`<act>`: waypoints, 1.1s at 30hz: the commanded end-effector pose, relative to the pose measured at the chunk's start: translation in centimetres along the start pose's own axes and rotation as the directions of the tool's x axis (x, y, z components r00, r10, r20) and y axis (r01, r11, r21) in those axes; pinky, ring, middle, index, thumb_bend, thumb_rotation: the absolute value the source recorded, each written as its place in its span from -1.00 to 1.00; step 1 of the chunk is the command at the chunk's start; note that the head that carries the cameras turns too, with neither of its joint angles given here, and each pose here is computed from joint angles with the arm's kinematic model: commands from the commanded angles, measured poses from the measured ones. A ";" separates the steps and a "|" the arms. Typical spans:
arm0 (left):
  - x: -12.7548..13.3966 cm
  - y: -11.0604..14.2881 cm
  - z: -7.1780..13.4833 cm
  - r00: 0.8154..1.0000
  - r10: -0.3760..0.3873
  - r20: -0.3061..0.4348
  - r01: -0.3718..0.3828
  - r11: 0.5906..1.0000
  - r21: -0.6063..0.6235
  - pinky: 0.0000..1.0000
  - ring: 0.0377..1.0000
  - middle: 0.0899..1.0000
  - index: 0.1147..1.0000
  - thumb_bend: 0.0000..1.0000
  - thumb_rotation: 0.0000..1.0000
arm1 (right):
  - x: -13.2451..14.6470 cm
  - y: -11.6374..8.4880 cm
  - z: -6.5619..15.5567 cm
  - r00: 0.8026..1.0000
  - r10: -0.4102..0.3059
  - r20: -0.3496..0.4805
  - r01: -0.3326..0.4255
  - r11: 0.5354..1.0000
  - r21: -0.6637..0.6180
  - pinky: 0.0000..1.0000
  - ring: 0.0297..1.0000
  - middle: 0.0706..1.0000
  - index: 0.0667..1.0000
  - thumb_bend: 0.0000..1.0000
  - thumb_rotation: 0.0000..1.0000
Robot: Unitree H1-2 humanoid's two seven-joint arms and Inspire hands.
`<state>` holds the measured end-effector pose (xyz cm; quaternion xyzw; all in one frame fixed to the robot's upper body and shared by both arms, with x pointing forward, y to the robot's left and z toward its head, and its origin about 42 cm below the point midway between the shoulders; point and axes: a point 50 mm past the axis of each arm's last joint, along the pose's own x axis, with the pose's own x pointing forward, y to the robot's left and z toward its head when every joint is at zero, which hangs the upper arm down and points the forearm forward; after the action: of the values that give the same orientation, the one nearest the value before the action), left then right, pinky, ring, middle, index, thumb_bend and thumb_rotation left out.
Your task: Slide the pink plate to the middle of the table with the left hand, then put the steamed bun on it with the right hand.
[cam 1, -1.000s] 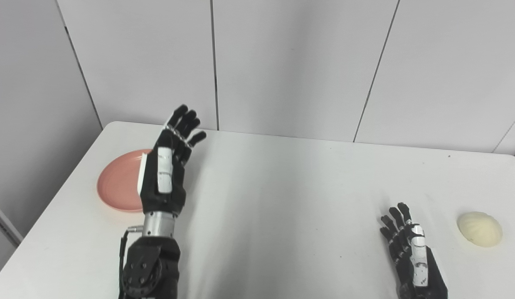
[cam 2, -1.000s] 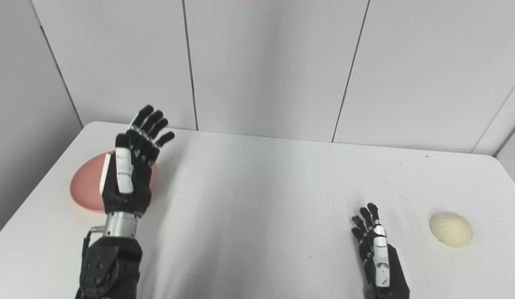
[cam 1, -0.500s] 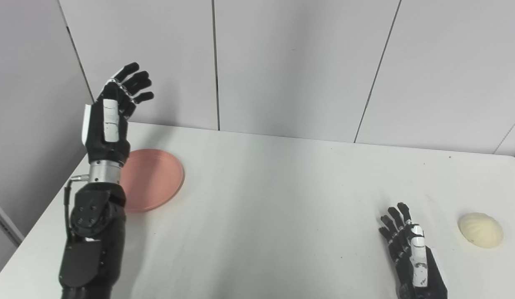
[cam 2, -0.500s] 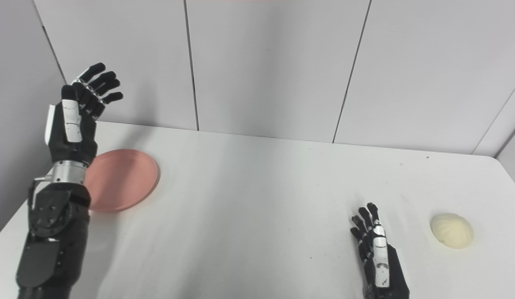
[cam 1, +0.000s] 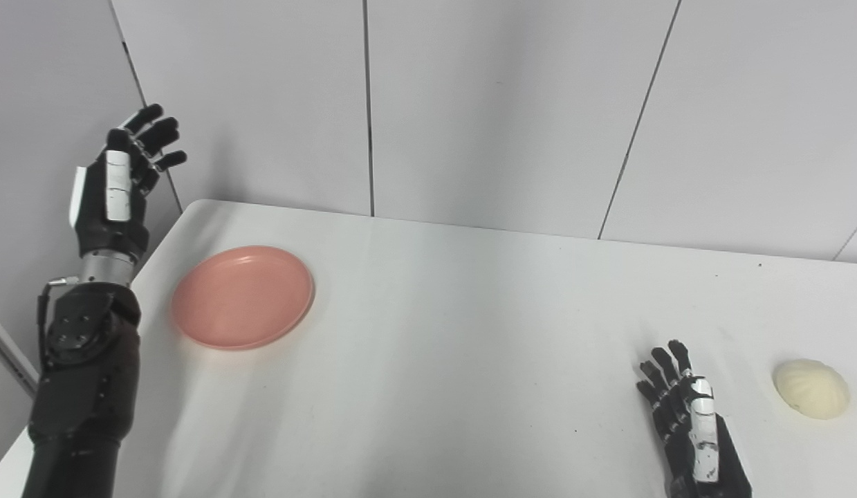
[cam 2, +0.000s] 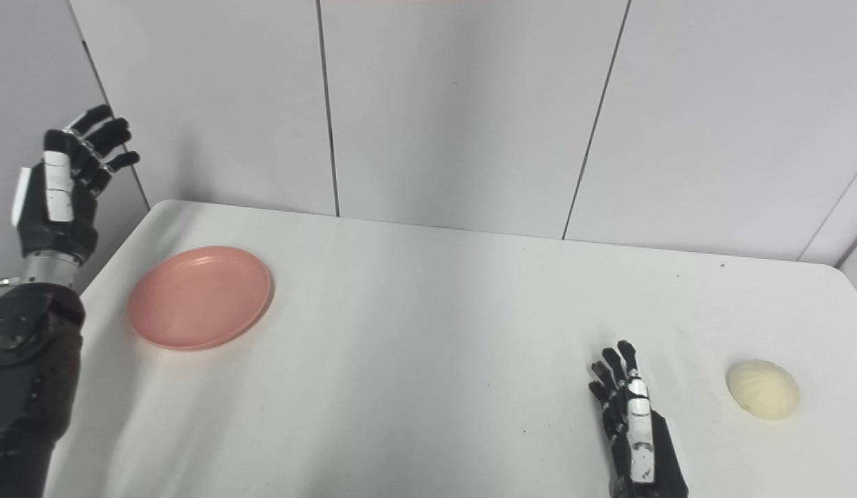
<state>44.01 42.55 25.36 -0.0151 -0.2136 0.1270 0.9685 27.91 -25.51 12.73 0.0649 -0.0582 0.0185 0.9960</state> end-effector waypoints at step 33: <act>-1.4 1.0 -9.1 0.956 0.131 -0.263 -0.140 0.990 -0.017 0.37 0.64 0.55 0.53 0.94 0.74 | -1.0 0.6 0.5 1.000 0.017 0.003 -0.018 1.000 0.014 0.88 0.87 0.88 0.98 0.41 1.00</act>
<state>45.26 42.77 14.01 -0.0706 -0.0502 0.1858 0.9788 26.95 -25.30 12.84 0.0681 -0.0558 0.0220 0.9959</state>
